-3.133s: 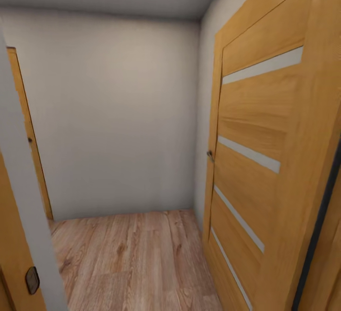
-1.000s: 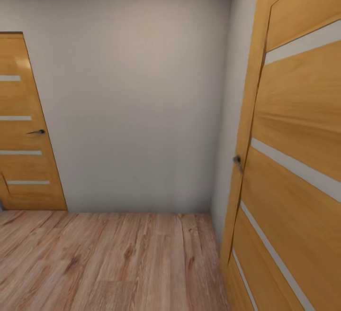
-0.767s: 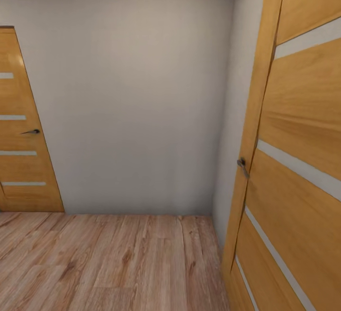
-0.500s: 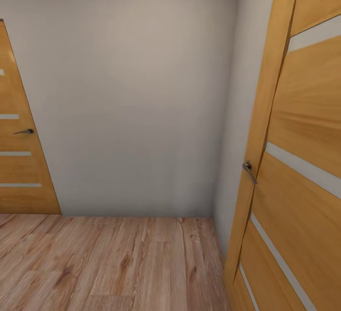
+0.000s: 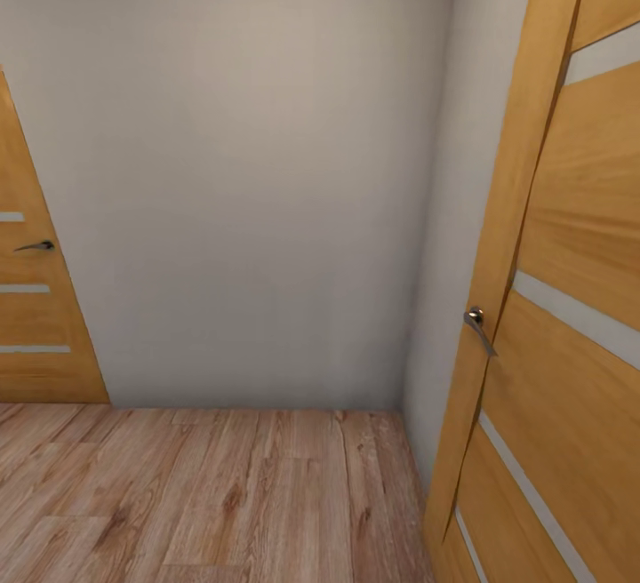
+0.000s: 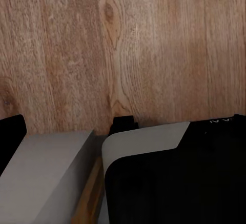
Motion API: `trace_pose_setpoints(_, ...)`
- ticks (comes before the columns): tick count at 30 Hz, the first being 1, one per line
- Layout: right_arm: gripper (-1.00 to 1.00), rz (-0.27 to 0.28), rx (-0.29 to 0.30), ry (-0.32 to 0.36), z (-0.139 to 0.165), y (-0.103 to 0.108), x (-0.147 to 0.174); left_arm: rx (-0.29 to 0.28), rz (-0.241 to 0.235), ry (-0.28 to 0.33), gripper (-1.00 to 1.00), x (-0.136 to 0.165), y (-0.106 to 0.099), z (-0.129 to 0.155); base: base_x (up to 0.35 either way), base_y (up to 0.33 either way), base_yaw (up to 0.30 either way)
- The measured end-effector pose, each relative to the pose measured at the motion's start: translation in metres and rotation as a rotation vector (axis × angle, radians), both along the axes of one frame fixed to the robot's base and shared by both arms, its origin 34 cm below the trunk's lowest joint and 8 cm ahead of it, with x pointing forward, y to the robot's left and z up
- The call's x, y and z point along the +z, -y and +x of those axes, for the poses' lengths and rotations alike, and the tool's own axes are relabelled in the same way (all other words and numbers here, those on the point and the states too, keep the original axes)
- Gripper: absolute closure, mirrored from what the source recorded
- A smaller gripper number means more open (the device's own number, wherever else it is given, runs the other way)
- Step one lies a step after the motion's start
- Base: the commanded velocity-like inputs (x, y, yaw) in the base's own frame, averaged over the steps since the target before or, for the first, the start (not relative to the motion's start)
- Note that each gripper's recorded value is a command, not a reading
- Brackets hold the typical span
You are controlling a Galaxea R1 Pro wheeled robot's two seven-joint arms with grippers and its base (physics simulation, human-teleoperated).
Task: Move the two storage containers from the living room to the garage. In the garage, place one container on the floor and stack the other container on top of it (either order is fine).
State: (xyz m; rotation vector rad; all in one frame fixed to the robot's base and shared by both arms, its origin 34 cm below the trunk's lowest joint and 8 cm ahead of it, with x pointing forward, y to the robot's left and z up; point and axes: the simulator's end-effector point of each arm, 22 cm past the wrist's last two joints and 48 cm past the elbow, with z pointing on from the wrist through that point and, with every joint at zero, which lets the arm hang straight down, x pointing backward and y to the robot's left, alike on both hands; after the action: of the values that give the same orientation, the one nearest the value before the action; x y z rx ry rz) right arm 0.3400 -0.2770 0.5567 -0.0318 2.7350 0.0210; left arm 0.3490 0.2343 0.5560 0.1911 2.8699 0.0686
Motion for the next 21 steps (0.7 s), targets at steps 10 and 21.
trace_pose_setpoints(10, -1.00, -0.004, 0.000, 0.062, 0.042, 0.000, 0.013, 0.009, 0.010, -0.009, -1.00, -0.002, -0.009, -0.006, 0.000, 0.000, 0.000)
trace_pose_setpoints(21, -1.00, -0.002, 0.002, 0.065, 0.043, -0.002, 0.013, 0.010, 0.009, -0.008, -1.00, -0.002, -0.009, -0.007, 0.119, -0.098, 0.000)
